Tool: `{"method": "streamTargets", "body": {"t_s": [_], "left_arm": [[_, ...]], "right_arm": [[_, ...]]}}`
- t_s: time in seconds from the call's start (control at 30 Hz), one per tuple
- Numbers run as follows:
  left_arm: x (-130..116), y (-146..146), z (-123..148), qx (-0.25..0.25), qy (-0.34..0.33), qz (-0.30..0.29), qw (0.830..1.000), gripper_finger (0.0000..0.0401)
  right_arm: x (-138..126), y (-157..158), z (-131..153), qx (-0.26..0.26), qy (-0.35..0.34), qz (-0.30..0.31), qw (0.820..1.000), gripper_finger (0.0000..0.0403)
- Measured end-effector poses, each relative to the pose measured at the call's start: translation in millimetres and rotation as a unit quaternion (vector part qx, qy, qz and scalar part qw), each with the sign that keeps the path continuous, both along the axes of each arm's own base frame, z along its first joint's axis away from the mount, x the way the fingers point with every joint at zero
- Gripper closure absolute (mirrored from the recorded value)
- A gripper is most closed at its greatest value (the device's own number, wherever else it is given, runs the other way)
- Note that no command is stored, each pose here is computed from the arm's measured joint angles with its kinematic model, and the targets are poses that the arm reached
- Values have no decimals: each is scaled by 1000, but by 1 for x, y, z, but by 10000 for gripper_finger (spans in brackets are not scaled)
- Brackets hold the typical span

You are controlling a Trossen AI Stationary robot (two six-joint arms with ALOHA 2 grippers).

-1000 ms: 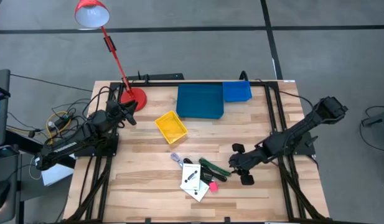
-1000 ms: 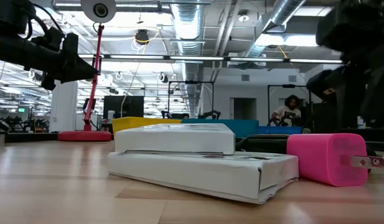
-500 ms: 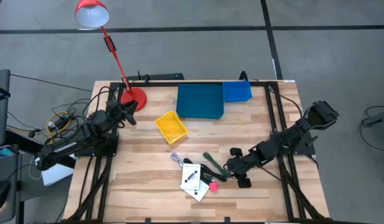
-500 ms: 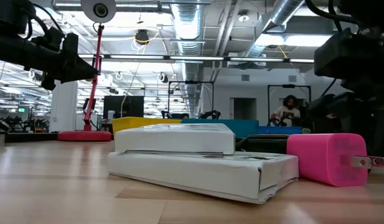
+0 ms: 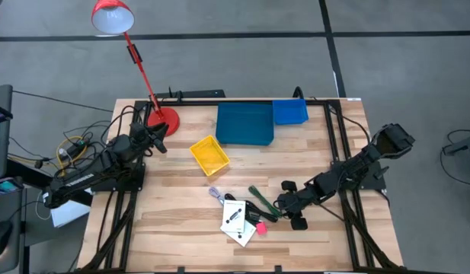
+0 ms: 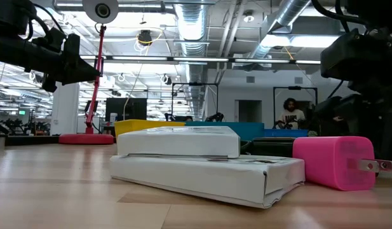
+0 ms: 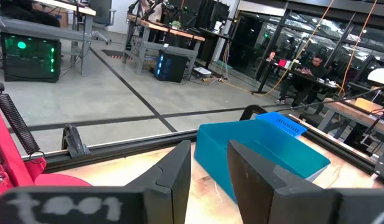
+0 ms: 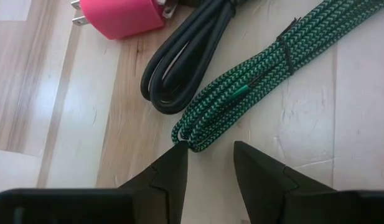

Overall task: Pick and place items into bin
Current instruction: Put the green charger cable into the dark blue bin

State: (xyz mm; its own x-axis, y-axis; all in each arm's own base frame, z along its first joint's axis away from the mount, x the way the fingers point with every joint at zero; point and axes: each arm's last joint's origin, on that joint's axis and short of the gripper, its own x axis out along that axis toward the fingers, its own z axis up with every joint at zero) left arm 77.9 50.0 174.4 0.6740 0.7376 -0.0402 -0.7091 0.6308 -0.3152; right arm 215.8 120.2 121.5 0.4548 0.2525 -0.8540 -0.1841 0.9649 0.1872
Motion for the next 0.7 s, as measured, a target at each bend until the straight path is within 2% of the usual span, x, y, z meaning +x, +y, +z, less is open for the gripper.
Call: {"method": "streamTargets", "body": {"t_s": [0.33, 0.7], "left_arm": [[0, 0, 0, 0, 0, 0, 1000, 307], [0, 0, 0, 0, 0, 0, 1000, 307]], "right_arm": [[1, 0, 1, 0, -7, 4, 1000, 293], [1, 0, 1, -1, -7, 4, 1000, 376]]}}
